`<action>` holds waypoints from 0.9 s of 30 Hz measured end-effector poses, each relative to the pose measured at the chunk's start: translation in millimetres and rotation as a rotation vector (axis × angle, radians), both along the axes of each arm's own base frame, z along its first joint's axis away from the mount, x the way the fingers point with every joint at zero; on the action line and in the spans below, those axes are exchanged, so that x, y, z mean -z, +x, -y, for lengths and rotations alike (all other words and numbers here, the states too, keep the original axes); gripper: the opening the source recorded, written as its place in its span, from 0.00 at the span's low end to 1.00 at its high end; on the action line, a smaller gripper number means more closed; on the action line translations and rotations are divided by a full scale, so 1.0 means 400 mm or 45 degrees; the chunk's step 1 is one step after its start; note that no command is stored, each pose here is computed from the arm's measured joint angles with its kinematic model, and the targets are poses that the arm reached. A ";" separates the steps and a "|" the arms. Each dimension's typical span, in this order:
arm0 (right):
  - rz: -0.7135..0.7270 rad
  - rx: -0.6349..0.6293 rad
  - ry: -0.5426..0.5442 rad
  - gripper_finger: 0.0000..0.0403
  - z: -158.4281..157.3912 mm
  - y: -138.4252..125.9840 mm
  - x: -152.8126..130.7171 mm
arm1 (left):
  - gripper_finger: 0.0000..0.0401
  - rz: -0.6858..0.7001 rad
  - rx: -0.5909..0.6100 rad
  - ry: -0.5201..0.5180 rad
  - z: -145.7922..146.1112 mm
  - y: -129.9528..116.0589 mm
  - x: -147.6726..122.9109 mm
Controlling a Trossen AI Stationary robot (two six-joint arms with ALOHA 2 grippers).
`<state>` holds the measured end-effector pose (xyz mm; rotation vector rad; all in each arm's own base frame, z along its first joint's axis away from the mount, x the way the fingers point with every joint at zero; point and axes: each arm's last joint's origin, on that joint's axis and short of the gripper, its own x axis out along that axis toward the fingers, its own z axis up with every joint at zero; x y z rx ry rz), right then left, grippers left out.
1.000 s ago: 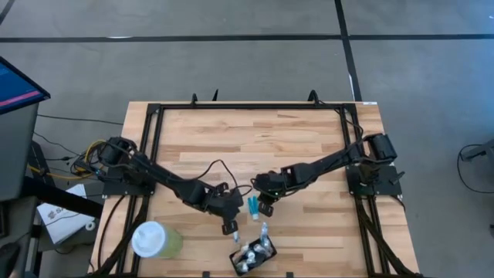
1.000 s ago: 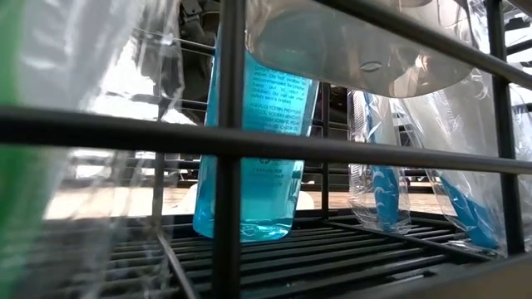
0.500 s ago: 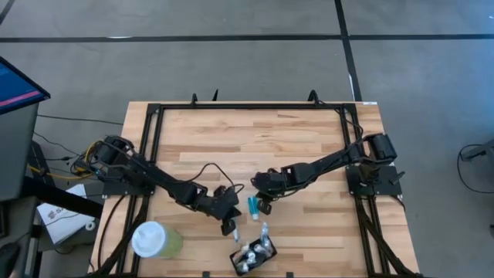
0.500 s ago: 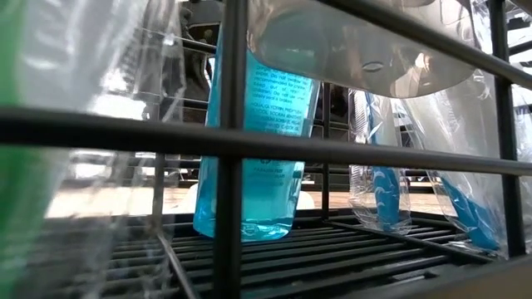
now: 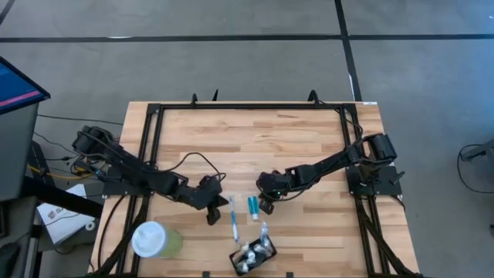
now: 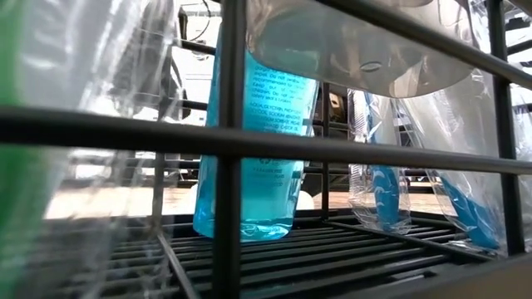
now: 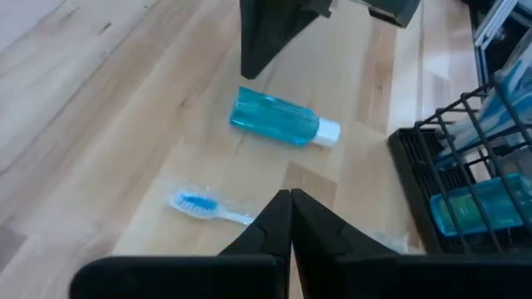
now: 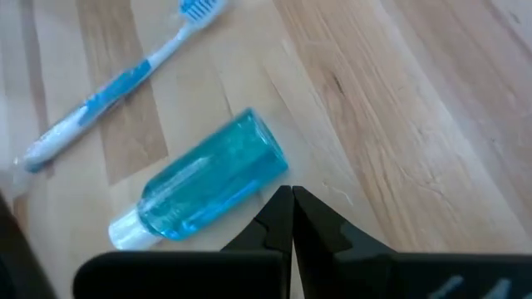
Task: Pick & Place toothbrushing station
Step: Put the blue mouthwash into the black wire organizer
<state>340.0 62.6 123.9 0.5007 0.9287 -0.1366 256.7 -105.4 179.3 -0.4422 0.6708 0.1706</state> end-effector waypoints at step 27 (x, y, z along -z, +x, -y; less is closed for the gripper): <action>0.119 -0.314 0.004 0.00 -0.043 0.077 -0.001 | 0.00 0.031 -0.001 -0.012 -0.007 -0.008 -0.010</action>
